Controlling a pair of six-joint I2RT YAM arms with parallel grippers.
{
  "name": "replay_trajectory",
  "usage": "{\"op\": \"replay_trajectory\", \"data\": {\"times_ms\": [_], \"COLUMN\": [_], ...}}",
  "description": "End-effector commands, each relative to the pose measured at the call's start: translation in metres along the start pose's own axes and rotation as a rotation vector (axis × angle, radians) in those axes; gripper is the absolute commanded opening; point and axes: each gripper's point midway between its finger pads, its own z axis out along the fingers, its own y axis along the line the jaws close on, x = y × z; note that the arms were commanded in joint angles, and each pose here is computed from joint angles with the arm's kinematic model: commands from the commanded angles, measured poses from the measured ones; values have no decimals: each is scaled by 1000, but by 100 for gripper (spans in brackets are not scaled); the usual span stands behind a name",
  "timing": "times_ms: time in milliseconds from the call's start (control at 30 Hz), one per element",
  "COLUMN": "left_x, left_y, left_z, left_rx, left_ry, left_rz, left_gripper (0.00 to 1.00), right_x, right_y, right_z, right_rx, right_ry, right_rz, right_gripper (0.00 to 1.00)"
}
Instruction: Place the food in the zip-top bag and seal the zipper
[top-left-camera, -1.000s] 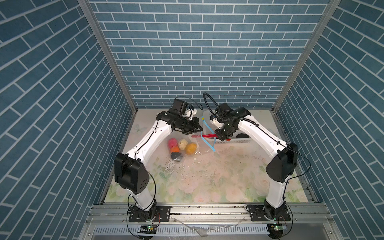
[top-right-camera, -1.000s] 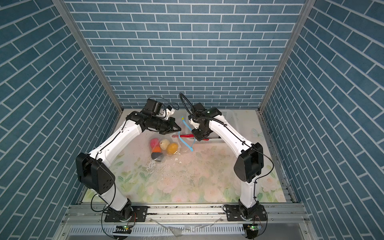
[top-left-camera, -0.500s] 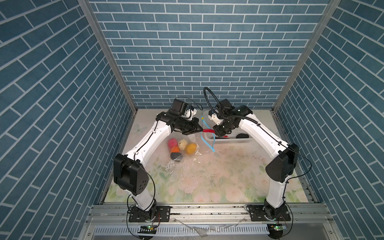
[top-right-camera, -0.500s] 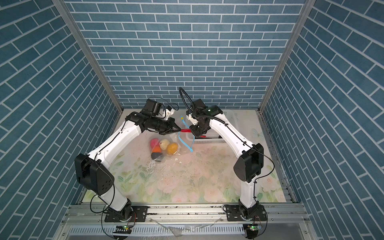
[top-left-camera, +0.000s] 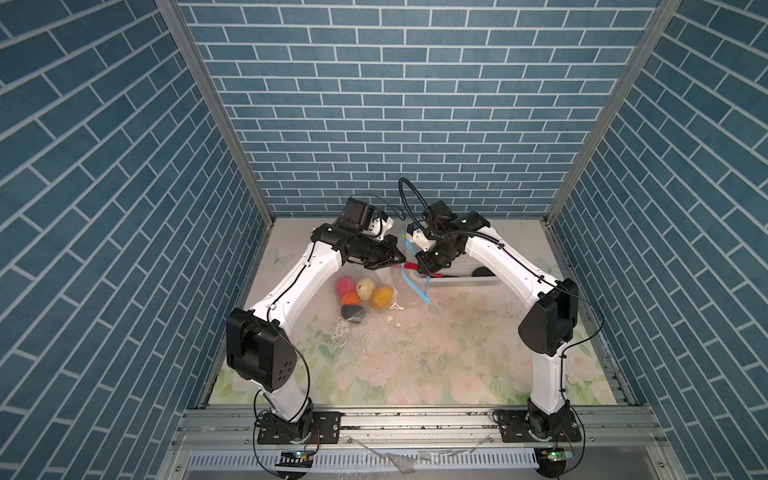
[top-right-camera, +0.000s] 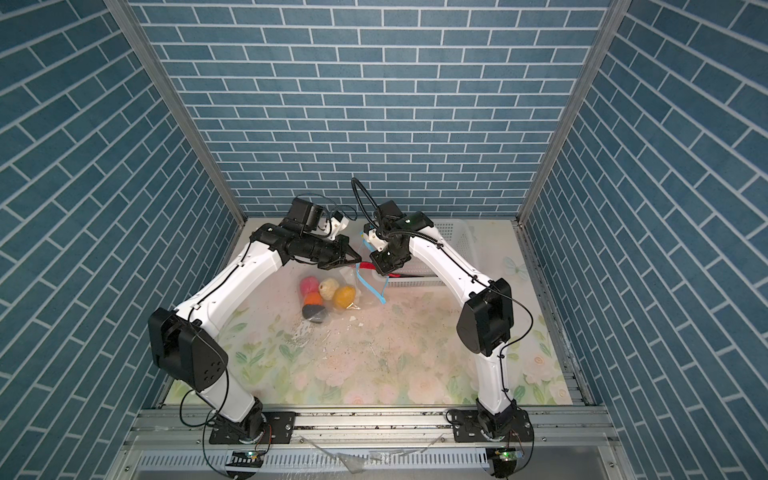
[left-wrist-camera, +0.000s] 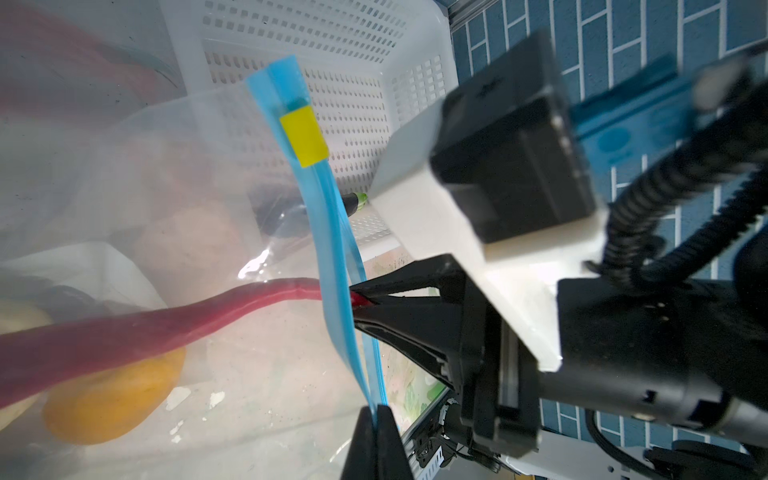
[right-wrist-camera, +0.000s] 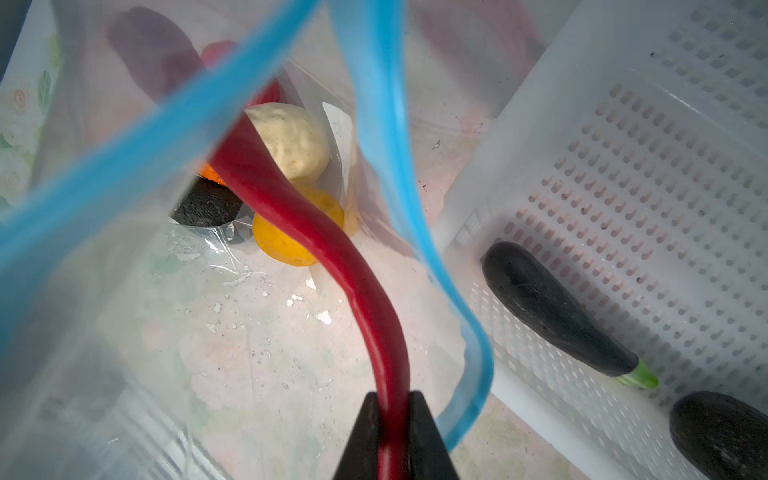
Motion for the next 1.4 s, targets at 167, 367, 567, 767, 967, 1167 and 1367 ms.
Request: {"op": "replay_trajectory", "data": {"times_ms": [167,367,567,767,967,1167,1367], "left_x": [5,6,5,6,6,7,7], "left_y": [-8,-7,-8,-7,-7,-6,-6], "left_z": [-7,-7,-7,-7,-7,-7,-6], "left_rx": [17,17,18,19,19,19,16], "left_ry": [-9,-11,-12,-11,-11,-10,-9], "left_rz": [20,20,20,20,19,20,19], "left_gripper": [0,0,0,0,0,0,0], "right_x": [-15,-35,-53,-61,-57,-53,-51], "right_y": [10,19,27,27,34,38,38], "right_z": [2,6,11,21,31,35,34], "right_rx": [-45,-110,-177,-198,-222,-231,-230], "right_ry": [-34,-120,-215,-265,-241,-222,-219], "right_rz": [6,50,113,158,160,159,157], "right_gripper": [19,12,9,10,14,19,21]}}
